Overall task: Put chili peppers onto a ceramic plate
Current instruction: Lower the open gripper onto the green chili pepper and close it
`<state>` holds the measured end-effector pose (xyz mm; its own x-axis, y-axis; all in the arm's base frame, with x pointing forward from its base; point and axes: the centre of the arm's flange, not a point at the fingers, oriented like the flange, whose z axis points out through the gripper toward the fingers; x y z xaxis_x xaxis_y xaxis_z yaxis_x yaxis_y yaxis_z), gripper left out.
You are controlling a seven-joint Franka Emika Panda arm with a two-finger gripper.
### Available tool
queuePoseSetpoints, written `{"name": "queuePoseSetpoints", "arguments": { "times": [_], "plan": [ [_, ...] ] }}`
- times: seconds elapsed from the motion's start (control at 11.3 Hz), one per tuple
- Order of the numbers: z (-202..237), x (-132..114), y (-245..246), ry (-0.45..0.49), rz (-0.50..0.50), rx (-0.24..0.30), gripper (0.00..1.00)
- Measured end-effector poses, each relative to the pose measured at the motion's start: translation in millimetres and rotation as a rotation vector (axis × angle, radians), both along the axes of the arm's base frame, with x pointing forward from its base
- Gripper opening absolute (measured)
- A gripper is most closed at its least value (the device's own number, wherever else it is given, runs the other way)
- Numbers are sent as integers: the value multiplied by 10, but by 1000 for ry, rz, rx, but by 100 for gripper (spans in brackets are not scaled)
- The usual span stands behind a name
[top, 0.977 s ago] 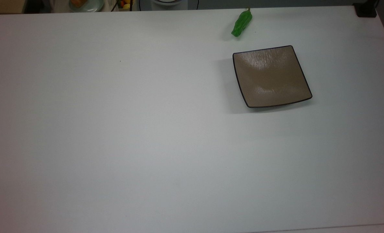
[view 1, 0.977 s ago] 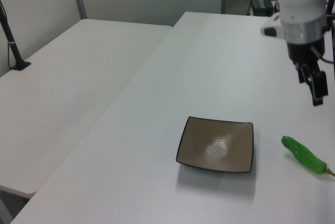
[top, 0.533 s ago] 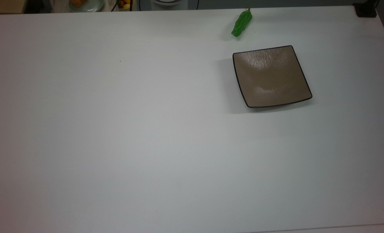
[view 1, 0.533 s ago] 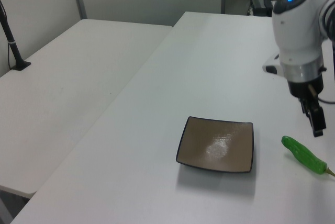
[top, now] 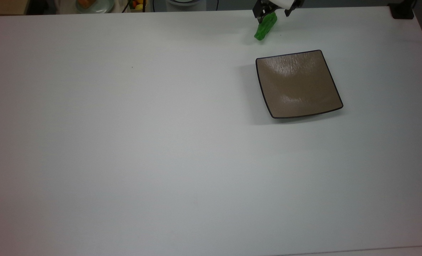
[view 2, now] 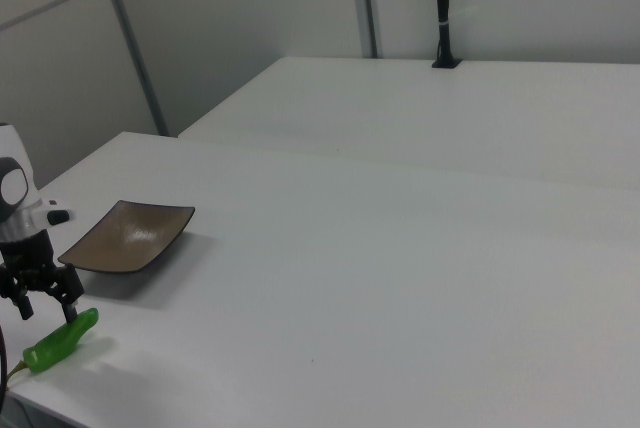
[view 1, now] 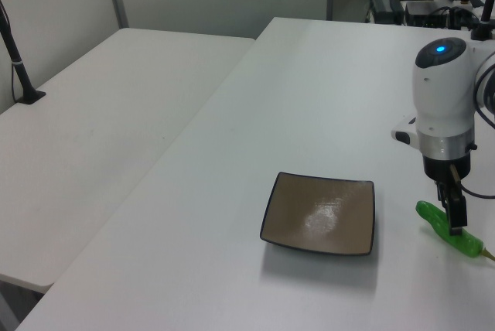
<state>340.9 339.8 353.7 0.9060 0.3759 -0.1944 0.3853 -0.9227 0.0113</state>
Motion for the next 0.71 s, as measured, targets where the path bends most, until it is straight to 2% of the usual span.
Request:
{"name": "queuePoseSetpoints", "arguments": {
  "times": [0.62, 0.71],
  "plan": [
    [-385, -30, -135, -13, -22, 13, 100],
    [-417, -22, -149, -7, -25, 11, 97]
  ]
}}
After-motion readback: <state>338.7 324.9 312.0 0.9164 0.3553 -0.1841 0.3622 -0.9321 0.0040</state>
